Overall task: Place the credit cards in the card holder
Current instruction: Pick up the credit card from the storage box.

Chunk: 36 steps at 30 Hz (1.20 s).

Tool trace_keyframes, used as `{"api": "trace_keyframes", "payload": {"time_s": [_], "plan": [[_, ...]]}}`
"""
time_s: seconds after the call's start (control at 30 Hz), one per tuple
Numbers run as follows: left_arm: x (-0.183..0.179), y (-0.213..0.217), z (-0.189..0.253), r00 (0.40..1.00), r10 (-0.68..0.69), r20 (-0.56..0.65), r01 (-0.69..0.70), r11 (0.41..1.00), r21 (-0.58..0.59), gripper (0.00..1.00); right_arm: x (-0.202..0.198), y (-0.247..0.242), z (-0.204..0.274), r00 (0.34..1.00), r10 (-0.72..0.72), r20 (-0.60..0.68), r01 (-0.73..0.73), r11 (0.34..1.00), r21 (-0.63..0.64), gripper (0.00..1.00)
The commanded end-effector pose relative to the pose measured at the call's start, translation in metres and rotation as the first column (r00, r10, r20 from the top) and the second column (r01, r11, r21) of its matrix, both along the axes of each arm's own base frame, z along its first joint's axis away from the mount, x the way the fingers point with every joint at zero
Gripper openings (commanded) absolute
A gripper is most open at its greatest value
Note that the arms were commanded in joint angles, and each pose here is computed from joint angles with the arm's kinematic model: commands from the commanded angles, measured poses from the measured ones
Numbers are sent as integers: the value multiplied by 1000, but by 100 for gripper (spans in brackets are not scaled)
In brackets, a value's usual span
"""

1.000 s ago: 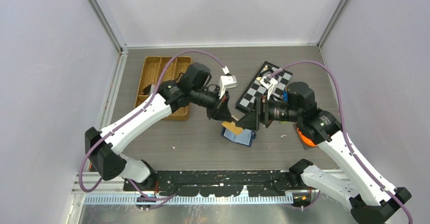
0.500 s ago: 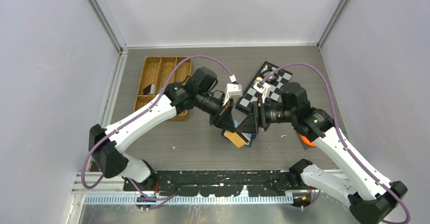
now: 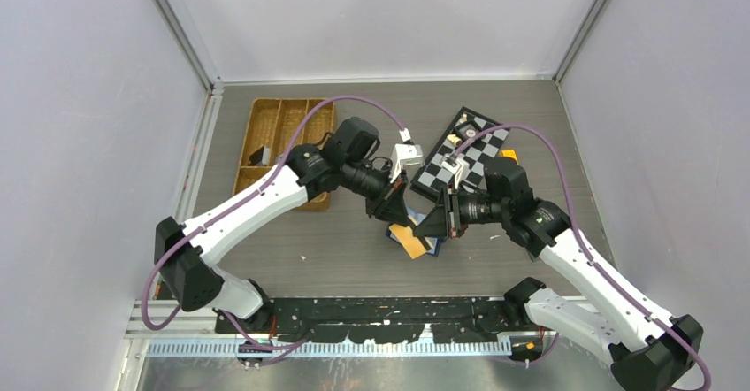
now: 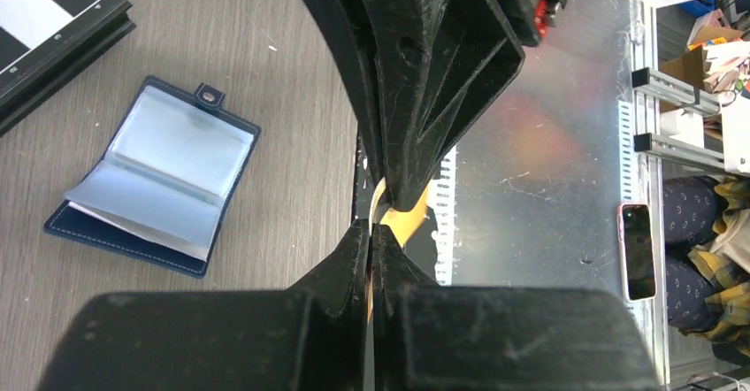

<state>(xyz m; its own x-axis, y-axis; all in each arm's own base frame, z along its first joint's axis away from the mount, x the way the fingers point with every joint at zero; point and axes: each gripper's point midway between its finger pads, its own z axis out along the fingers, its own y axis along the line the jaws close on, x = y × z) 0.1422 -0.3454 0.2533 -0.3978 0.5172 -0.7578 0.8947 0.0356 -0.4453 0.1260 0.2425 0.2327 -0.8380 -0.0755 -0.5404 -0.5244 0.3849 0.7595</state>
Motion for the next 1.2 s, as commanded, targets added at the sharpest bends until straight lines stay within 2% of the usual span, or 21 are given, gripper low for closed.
{"api": "trace_keyframes", "payload": {"time_s": [0.0,0.03,0.07,0.1,0.17,0.2,0.27,0.37,0.43,0.5,0.63,0.77,0.87,0.97,1.07,1.17], "plan": [[11,-6,18,997,42,71,-38,998,-53,0,12,8,14,998,-31,50,27,997,67,6],[13,-6,18,996,47,73,-44,998,-48,3,17,8,11,997,-55,54,52,997,57,2],[17,-6,16,994,66,85,-64,997,-35,16,21,7,9,996,-74,57,72,996,47,1],[24,-4,14,989,99,110,-98,995,-15,32,26,5,5,993,-106,59,104,994,31,0],[42,5,12,964,179,196,-186,982,18,71,38,-2,-3,979,-190,76,191,982,-11,0],[53,10,10,945,226,237,-239,971,26,82,45,-7,-7,967,-239,85,243,969,-38,1],[75,20,10,893,334,300,-356,934,19,94,61,-23,-20,929,-356,100,366,923,-117,1],[100,31,14,819,472,327,-502,865,8,98,80,-46,-32,855,-507,109,518,831,-202,0],[106,32,11,794,526,304,-558,829,22,98,86,-59,-41,819,-566,95,571,787,-234,0],[107,28,0,790,557,256,-586,808,50,98,90,-73,-50,792,-606,69,602,758,-253,0],[104,18,-35,730,675,110,-683,724,95,97,95,-105,-61,718,-696,-6,675,699,-237,0],[102,2,-66,679,734,-10,-729,676,108,97,93,-115,-75,666,-739,-101,707,669,-229,0],[104,2,-94,647,762,12,-749,633,194,97,88,-114,-85,652,-743,-149,710,668,-223,0],[102,0,-114,641,762,88,-752,601,273,98,81,-114,-97,644,-747,-169,709,665,-235,0],[100,-5,-120,654,739,162,-747,596,295,100,75,-115,-102,640,-748,-176,707,663,-245,0],[106,-2,-131,631,750,199,-767,563,308,100,71,-105,-99,668,-712,-217,685,702,-195,1]]}}
